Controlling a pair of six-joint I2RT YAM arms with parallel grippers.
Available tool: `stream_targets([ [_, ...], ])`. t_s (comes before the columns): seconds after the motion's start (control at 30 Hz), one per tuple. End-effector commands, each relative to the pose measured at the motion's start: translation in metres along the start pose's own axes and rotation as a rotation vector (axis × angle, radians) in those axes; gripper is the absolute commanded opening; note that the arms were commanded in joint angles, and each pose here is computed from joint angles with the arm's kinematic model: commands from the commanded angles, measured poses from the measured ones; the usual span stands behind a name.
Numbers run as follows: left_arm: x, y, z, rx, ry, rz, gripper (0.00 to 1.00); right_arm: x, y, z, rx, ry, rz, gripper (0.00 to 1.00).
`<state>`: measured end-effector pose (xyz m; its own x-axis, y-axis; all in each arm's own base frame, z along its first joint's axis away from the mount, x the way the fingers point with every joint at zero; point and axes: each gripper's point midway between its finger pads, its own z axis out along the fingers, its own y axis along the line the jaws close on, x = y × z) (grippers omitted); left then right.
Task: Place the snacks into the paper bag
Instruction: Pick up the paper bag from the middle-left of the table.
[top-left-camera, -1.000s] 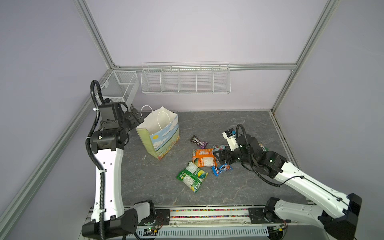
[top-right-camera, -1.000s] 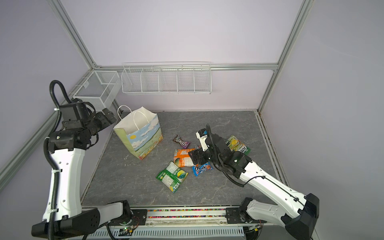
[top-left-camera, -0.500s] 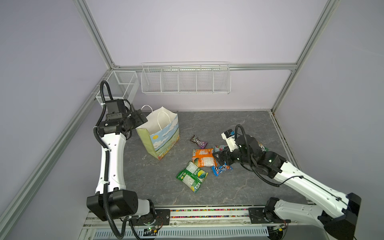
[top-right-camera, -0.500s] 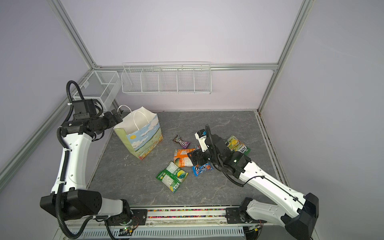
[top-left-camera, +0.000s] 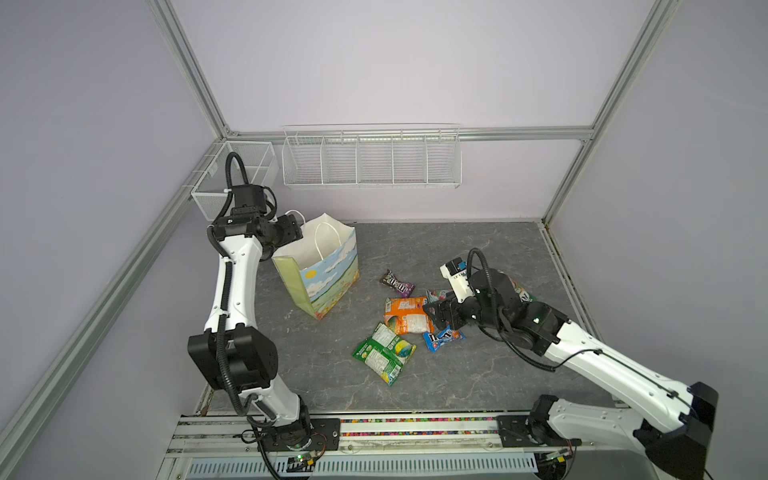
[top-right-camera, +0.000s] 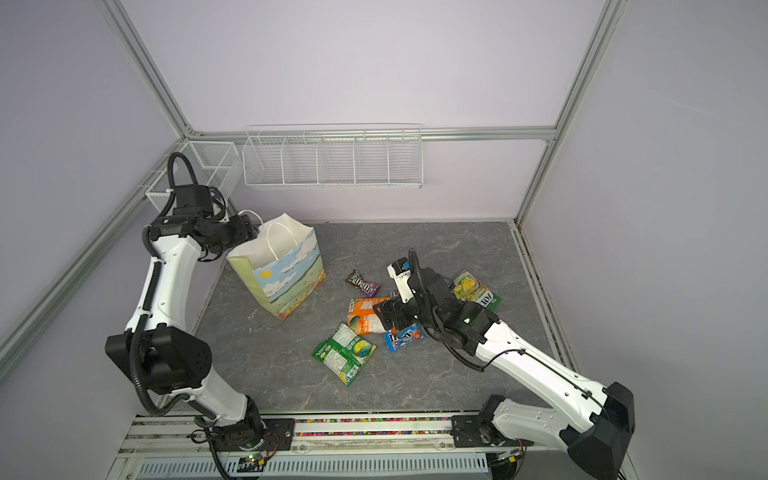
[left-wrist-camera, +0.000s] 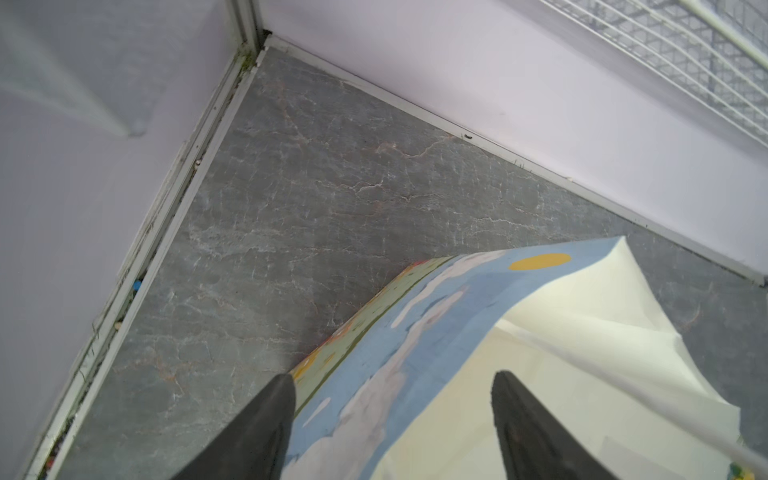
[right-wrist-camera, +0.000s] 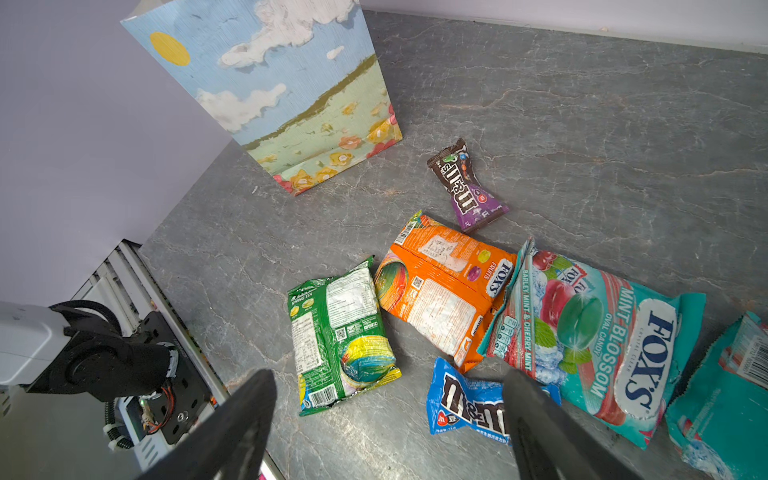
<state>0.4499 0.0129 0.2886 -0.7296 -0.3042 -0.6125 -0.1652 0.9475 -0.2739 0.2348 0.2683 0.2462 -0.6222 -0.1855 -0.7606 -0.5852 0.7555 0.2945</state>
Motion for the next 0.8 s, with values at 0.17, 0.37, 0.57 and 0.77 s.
stream_targets([
  [0.17,0.01,-0.006,0.018,-0.026,0.098,0.08,0.53,0.005,-0.001,-0.002,0.002,-0.002,-0.028,0.88],
  [0.37,0.021,-0.005,0.022,-0.051,0.145,0.12,0.36,0.004,-0.003,-0.006,0.013,-0.012,-0.027,0.88],
  [0.57,0.018,-0.007,0.003,-0.056,0.11,0.128,0.19,0.005,-0.002,-0.006,0.007,-0.017,-0.016,0.88],
  [0.77,0.02,-0.01,-0.014,-0.043,0.076,0.124,0.0,0.007,-0.002,-0.006,0.002,-0.017,-0.008,0.88],
])
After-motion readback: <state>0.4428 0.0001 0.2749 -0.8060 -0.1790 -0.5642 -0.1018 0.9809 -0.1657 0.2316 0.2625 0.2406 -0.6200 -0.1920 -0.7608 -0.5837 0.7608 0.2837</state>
